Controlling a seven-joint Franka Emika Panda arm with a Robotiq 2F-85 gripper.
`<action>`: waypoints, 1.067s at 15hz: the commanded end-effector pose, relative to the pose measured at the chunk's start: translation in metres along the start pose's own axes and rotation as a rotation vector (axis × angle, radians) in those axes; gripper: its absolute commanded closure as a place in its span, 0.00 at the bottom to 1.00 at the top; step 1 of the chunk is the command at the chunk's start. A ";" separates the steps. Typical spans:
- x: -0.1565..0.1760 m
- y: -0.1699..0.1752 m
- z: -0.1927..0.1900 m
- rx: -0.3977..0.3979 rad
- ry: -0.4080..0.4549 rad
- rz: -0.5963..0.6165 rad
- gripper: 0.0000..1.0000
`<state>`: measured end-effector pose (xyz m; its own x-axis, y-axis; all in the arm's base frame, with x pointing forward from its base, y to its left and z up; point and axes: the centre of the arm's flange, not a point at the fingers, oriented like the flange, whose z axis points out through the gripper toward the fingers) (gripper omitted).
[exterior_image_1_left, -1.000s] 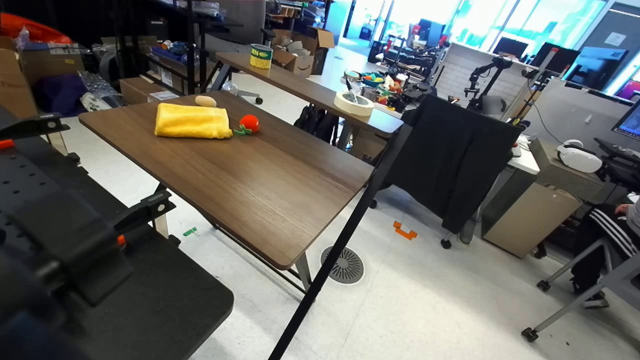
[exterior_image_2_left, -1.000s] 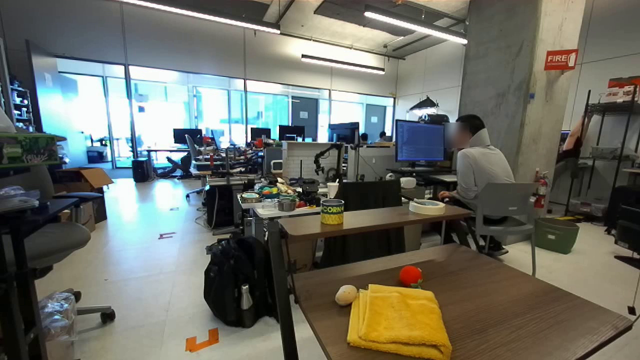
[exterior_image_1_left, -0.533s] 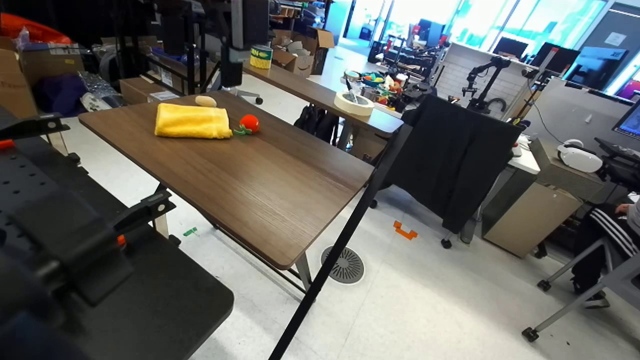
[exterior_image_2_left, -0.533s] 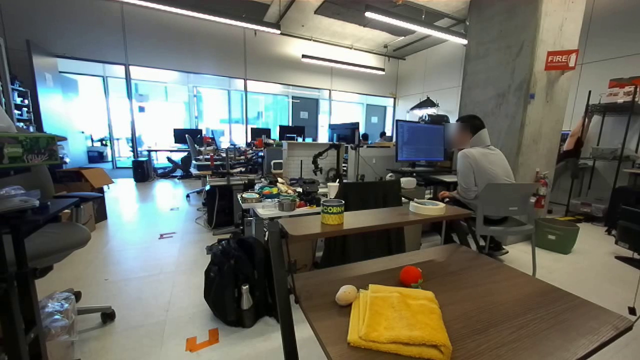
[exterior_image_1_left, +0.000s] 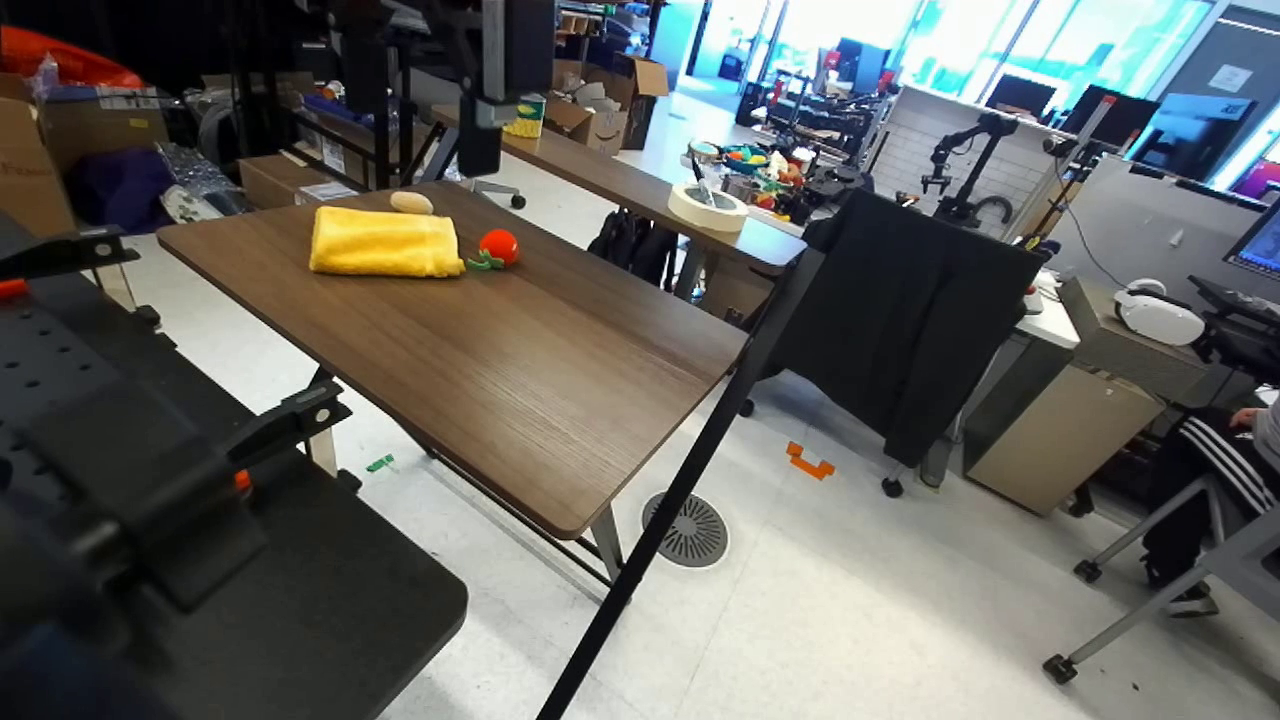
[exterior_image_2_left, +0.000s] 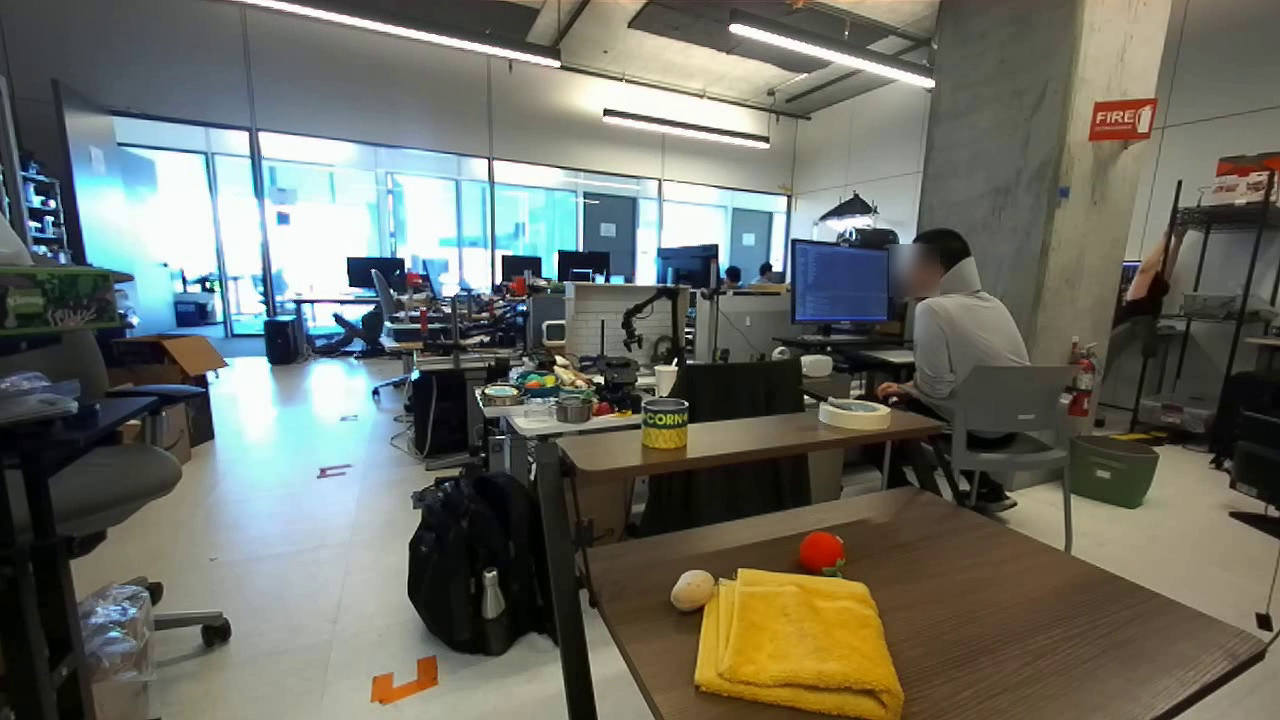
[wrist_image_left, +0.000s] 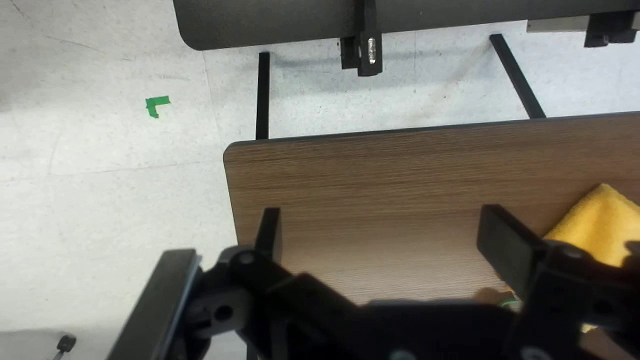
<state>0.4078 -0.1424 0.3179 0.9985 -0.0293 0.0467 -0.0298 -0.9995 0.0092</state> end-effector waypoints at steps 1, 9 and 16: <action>0.000 0.000 0.000 0.000 0.000 0.000 0.00; 0.010 0.000 -0.002 0.021 -0.016 0.007 0.00; 0.143 -0.089 -0.017 0.023 0.005 0.025 0.00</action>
<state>0.4865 -0.0902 0.3388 0.9961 -0.0475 0.0743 -0.0466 -0.9988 -0.0132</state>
